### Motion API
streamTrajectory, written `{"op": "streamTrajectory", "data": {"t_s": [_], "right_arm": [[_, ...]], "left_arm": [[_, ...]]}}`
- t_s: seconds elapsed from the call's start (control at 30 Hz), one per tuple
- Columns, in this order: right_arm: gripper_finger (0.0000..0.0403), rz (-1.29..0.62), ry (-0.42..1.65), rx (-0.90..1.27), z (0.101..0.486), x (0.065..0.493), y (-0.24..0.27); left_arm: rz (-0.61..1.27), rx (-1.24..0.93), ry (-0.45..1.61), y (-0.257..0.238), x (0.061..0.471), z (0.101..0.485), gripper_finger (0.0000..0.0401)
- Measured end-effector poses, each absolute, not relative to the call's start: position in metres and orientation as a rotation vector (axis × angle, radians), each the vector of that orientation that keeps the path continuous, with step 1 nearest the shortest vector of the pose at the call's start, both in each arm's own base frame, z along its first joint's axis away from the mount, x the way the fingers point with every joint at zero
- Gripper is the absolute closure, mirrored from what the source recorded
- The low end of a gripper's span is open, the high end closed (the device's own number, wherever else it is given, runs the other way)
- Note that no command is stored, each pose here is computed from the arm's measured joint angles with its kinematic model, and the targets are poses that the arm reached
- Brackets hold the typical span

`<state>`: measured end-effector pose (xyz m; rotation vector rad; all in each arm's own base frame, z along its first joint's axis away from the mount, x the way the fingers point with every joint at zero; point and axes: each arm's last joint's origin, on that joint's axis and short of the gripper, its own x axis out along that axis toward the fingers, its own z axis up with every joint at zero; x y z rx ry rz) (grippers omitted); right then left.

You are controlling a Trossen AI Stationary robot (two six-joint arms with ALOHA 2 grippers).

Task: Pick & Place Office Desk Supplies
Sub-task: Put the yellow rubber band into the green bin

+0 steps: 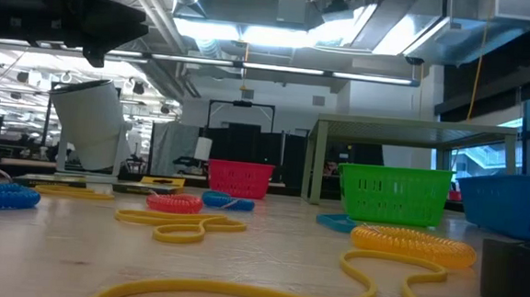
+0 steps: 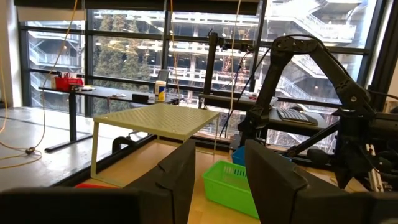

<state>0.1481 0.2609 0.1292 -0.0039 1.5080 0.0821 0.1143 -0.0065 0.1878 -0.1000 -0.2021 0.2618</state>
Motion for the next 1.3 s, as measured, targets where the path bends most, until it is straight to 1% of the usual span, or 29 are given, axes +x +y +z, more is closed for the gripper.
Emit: {"op": "streamTrajectory", "data": {"t_s": [0.1, 0.33, 0.43, 0.6, 0.77, 0.83, 0.97, 1.17, 1.3], "right_arm": [[0.0400, 0.084, 1.471, 0.016, 0.135, 0.148, 0.260], [0.0401, -0.050, 1.102, 0.026, 0.170, 0.154, 0.249], [0.0401, -0.126, 0.885, 0.005, 0.188, 0.157, 0.242], [0.0401, -0.307, 0.505, -0.048, 0.213, 0.163, 0.227], [0.0401, -0.503, 0.224, -0.091, 0.230, 0.176, 0.210], [0.0401, -0.561, 0.173, -0.084, 0.233, 0.182, 0.202], [0.0401, -0.655, 0.138, -0.013, 0.236, 0.199, 0.186], [0.0400, -0.770, 0.127, 0.040, 0.237, 0.222, 0.163], [0.0400, -0.818, 0.122, 0.061, 0.241, 0.228, 0.150]], "left_arm": [[0.262, -0.101, -0.202, -0.006, 0.114, 0.188, 0.0269], [0.262, -0.102, -0.207, -0.006, 0.114, 0.188, 0.0269], [0.262, -0.102, -0.210, -0.006, 0.114, 0.189, 0.0269], [0.261, -0.107, -0.222, -0.006, 0.114, 0.190, 0.0269], [0.261, -0.108, -0.226, -0.006, 0.114, 0.190, 0.0269], [0.261, -0.109, -0.226, -0.006, 0.114, 0.190, 0.0269], [0.258, -0.106, -0.225, -0.006, 0.114, 0.190, 0.0269], [0.174, -0.135, -0.221, -0.009, 0.115, 0.189, 0.0269], [0.164, -0.145, -0.221, -0.009, 0.115, 0.189, 0.0269]]}}
